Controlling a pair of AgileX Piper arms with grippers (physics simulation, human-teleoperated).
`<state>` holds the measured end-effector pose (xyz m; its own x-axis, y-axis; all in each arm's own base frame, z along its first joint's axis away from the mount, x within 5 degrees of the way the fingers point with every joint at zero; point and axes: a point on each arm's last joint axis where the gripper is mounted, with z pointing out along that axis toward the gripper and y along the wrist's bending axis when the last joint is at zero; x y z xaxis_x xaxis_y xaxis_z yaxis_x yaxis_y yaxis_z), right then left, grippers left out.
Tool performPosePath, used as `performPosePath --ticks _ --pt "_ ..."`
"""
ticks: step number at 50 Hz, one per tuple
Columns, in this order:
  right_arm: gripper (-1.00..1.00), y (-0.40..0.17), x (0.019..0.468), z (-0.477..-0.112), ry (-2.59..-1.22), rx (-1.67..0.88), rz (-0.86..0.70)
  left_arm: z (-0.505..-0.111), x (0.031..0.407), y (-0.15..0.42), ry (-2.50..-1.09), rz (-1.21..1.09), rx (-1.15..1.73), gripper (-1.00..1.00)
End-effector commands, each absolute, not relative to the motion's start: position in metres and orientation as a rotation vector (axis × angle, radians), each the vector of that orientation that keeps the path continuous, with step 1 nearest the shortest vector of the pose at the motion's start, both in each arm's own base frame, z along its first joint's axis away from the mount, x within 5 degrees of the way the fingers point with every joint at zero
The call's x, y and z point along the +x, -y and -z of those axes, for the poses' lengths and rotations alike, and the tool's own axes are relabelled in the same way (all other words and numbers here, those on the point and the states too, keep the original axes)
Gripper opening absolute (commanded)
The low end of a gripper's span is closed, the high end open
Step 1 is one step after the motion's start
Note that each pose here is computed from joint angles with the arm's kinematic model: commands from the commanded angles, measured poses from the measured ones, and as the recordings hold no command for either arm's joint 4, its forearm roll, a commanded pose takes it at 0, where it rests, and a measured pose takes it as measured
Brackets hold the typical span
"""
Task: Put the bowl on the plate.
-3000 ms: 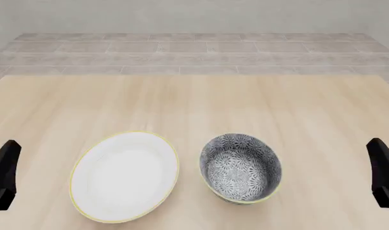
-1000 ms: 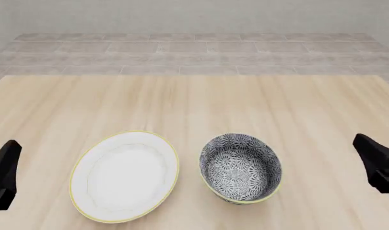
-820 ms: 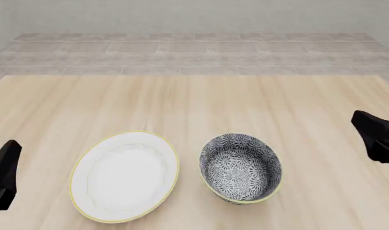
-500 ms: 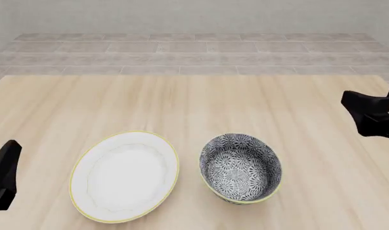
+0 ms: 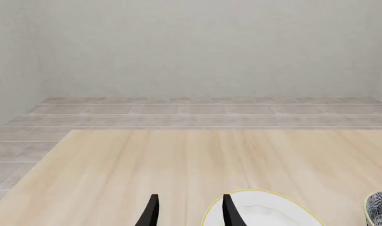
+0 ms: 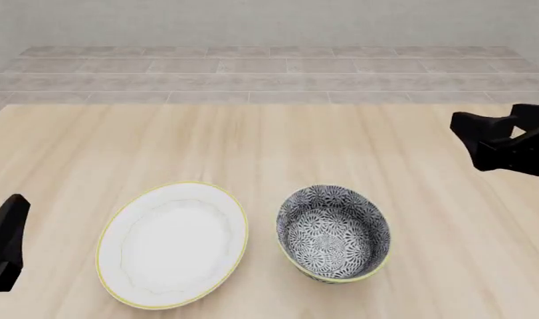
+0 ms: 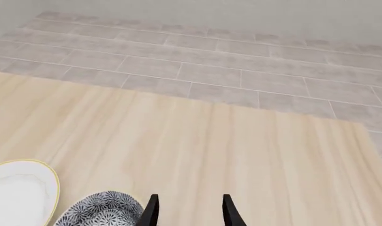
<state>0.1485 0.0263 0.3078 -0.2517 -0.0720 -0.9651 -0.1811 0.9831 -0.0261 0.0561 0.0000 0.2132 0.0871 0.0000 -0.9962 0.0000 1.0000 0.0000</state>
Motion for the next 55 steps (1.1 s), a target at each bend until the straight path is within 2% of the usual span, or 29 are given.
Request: performPosePath --ticks 1,55 --pt "1.00 -0.031 0.156 -0.308 -1.825 -0.216 -0.107 -0.213 0.056 0.000 -1.484 0.000 0.000 1.00" --pt "1.00 -0.067 0.185 -0.290 -1.885 -0.322 -0.238 -0.213 0.056 0.000 -1.484 0.000 0.000 1.00"
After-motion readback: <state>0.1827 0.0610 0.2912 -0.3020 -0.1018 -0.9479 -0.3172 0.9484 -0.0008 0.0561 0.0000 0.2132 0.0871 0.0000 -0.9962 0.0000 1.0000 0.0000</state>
